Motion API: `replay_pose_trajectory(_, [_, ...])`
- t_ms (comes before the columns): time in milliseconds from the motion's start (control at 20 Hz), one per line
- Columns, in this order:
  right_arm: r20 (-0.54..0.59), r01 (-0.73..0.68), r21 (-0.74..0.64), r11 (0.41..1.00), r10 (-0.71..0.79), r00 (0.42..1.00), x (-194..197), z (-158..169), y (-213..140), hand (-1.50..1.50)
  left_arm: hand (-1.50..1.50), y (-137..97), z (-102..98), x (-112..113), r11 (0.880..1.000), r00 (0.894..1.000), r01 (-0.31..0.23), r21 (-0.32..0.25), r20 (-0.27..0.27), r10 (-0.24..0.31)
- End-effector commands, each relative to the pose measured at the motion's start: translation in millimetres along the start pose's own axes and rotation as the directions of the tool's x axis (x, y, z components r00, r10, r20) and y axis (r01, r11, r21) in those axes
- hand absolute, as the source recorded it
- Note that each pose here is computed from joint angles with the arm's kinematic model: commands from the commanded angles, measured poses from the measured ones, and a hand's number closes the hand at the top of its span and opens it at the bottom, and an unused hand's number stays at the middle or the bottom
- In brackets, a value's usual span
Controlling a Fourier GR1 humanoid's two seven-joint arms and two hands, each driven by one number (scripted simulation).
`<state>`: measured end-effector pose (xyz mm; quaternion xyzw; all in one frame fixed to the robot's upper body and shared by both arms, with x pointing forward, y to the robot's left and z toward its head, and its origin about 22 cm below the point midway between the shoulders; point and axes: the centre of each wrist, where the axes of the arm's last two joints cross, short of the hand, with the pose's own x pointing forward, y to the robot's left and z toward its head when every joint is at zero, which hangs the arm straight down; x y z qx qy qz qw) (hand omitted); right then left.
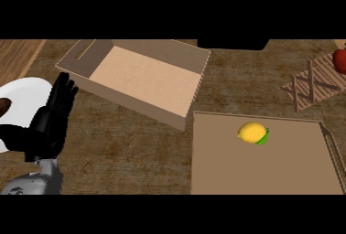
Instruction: Pick the bell pepper from the tray and place it in the tiered shelf
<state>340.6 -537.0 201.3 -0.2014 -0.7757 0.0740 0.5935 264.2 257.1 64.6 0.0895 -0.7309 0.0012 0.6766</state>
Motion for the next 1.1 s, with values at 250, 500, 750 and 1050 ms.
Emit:
replay_pose_trajectory(250, [-0.133, 0.035, -0.168, 0.985, -0.058, 0.989, 6, 45, -64, -1.50, 0.00, -3, -3, 3, 1.000, 1.000, -0.011, -0.006, -0.002, 0.011])
replay_pose_trajectory(500, [-0.133, 0.030, -0.144, 0.989, -0.049, 0.990, 16, 69, -95, -1.50, 0.00, -4, -2, 2, 1.000, 1.000, -0.011, 0.019, 0.013, 0.011])
replay_pose_trajectory(750, [-0.130, 0.051, -0.111, 0.992, -0.065, 0.989, 25, 88, -117, -1.50, 0.00, 1, 2, 1, 1.000, 1.000, -0.014, 0.012, 0.005, 0.014])
replay_pose_trajectory(1050, [-0.111, 0.075, -0.112, 0.991, -0.088, 0.990, 13, 97, -117, -1.50, 0.00, -3, -1, 4, 1.000, 1.000, -0.006, 0.020, 0.008, 0.006])
